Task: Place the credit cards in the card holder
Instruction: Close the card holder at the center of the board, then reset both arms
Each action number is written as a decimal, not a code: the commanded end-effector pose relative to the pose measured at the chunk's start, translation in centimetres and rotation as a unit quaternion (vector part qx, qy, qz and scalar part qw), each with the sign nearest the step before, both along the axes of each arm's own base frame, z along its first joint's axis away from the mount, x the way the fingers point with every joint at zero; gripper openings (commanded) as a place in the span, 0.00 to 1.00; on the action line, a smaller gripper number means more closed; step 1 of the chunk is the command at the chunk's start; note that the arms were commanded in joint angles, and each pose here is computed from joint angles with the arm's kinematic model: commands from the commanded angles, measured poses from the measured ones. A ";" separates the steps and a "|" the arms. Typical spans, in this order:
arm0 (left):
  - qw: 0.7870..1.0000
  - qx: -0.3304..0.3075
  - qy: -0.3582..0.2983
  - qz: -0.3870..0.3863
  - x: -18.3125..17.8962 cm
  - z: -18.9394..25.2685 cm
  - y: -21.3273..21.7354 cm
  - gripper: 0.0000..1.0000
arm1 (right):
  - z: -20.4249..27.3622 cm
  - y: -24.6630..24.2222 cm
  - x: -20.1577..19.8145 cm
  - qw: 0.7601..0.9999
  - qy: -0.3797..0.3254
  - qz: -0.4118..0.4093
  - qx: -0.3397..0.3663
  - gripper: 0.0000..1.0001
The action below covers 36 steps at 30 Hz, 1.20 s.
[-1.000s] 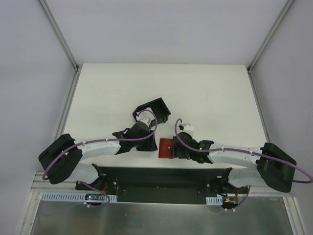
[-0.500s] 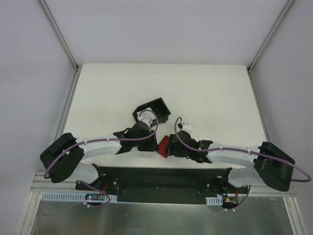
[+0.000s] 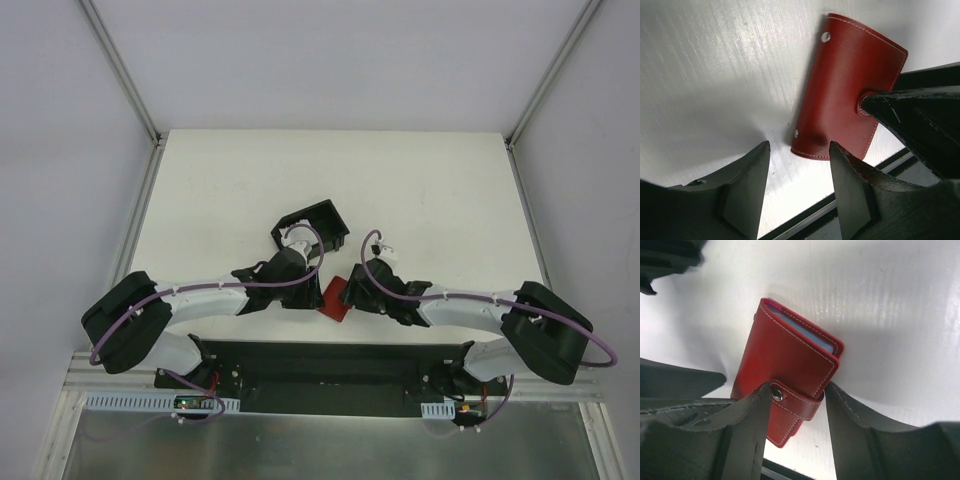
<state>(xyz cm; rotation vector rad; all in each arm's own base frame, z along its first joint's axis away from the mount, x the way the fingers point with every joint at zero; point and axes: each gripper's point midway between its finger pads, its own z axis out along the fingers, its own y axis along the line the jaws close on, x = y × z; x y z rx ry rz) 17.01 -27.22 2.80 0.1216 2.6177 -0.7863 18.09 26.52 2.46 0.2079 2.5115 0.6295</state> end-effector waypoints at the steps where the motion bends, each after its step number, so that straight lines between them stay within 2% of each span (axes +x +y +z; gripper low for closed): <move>1: 1.000 -0.008 -0.004 -0.002 0.5 0.5 -0.4 0.50 | -2.4 -0.7 -1.1 0.999 0.043 -0.005 -0.024 0.50; 6: 1.000 -0.006 -0.013 -0.002 0.7 0.7 -0.3 0.50 | -3.2 -1.7 -1.6 0.998 0.051 -0.006 -0.039 0.40; 8: 1.000 -0.001 -0.018 -0.002 1.0 0.7 -0.2 0.50 | -3.2 -1.6 -1.7 0.998 0.048 0.000 -0.037 0.33; 13: 0.999 0.004 -0.048 -0.022 2.6 1.4 -0.4 0.50 | -3.3 -0.9 -2.0 0.998 0.050 0.025 -0.030 0.36; 16: 0.998 -0.004 -0.043 -0.039 2.6 1.5 -1.2 0.50 | -3.1 -0.5 -1.9 0.998 0.048 0.033 -0.023 0.37; 19: 0.999 -0.001 -0.037 -0.028 2.5 1.1 -0.8 0.49 | -2.0 0.1 -1.4 0.998 0.032 0.044 -0.015 0.51; 21: 0.999 0.002 -0.046 -0.015 2.6 1.3 -0.1 0.52 | -0.4 0.5 -0.7 0.998 0.010 0.066 -0.007 0.58; 22: 0.999 0.003 -0.051 -0.005 2.7 1.5 0.5 0.56 | 0.4 0.2 -0.1 0.998 0.003 0.067 -0.008 0.60; 25: 0.997 0.007 -0.076 0.019 3.0 2.5 2.2 0.71 | 2.9 -0.8 0.9 0.997 -0.036 0.071 -0.007 0.76; 27: 0.993 0.021 -0.104 0.042 3.6 3.2 3.7 0.82 | 4.1 -2.7 1.2 0.996 -0.061 0.058 -0.028 0.87; 29: 0.991 0.035 -0.117 0.063 4.0 3.6 5.3 0.88 | 5.4 -5.4 1.8 0.994 -0.086 0.027 -0.053 0.99; 36: 0.975 0.053 -0.120 0.178 6.6 3.8 13.3 0.97 | 6.7 -15.1 3.7 0.985 -0.101 -0.081 -0.111 0.96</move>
